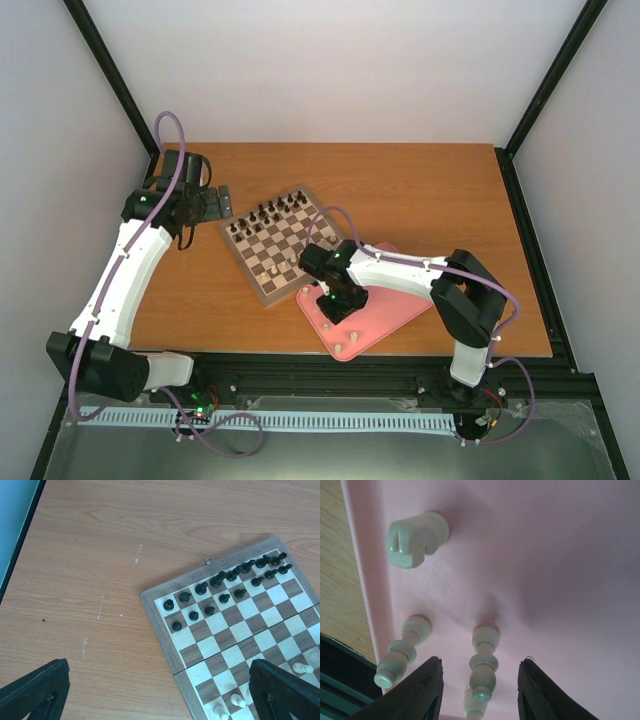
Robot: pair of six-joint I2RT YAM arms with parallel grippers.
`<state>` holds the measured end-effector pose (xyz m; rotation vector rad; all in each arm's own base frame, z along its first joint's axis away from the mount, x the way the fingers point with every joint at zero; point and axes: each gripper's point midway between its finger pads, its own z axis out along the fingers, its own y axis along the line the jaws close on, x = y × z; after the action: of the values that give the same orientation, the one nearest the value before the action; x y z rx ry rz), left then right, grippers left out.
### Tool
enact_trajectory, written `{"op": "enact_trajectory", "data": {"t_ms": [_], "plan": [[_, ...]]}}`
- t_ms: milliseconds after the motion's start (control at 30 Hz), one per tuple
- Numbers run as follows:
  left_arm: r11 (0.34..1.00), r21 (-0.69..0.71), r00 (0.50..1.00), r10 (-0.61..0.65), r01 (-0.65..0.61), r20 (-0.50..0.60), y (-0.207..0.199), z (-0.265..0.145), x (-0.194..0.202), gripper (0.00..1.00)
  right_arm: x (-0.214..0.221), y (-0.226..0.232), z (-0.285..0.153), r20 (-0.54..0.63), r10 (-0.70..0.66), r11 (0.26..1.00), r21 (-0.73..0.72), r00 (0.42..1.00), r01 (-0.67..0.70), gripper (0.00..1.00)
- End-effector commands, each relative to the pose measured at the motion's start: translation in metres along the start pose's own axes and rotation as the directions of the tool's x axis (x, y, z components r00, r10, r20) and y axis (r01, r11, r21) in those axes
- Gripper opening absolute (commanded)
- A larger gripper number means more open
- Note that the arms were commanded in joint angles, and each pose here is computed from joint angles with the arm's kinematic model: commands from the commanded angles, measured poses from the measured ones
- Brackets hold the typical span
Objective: Set up the chess pieces on the board
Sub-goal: Pick up the chess piece from the storage box, then place the chess piece on the chessboard.
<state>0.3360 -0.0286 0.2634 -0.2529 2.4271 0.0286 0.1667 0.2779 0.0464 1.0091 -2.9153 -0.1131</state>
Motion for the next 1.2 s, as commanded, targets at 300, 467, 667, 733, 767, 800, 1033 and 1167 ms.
{"op": "enact_trajectory", "data": {"t_ms": [300, 467, 667, 733, 767, 800, 1033, 1167], "plan": [[1.000, 0.014, 0.999, -0.014, 0.014, 0.035, 0.000, -0.007, -0.007, 1.00, -0.004, -0.004, 0.014, -0.021, 0.019, 1.000, -0.015, 1.000, -0.019, 0.30], [1.000, 0.013, 0.999, -0.015, 0.015, 0.031, 0.001, -0.007, -0.005, 1.00, -0.002, -0.005, 0.015, -0.027, 0.025, 1.000, -0.015, 0.999, -0.025, 0.23], [1.000, 0.014, 1.000, -0.014, 0.014, 0.026, 0.000, -0.005, -0.004, 1.00, -0.004, -0.014, 0.005, -0.005, 0.044, 0.998, 0.035, 0.999, -0.044, 0.06], [1.000, 0.016, 1.000, -0.015, 0.015, 0.027, 0.000, -0.005, -0.005, 1.00, -0.003, -0.018, -0.003, -0.003, 0.051, 0.997, 0.054, 0.999, -0.051, 0.05], [1.000, 0.015, 1.000, -0.015, 0.015, 0.027, 0.000, -0.005, -0.005, 1.00, -0.005, -0.018, -0.008, 0.004, 0.054, 0.997, 0.058, 0.999, -0.054, 0.04], [1.000, 0.016, 1.000, -0.015, 0.015, 0.026, 0.000, -0.005, -0.005, 1.00, -0.007, -0.018, -0.015, 0.013, 0.055, 0.997, 0.057, 0.998, -0.056, 0.04], [1.000, 0.019, 1.000, -0.015, 0.015, 0.021, -0.001, -0.003, -0.003, 1.00, -0.056, -0.022, -0.078, 0.135, 0.067, 0.997, 0.026, 0.989, -0.071, 0.04], [1.000, 0.021, 1.000, -0.016, 0.015, 0.025, -0.001, -0.004, -0.004, 1.00, -0.085, -0.034, -0.087, 0.157, 0.078, 0.997, 0.004, 0.985, -0.079, 0.04]]}}
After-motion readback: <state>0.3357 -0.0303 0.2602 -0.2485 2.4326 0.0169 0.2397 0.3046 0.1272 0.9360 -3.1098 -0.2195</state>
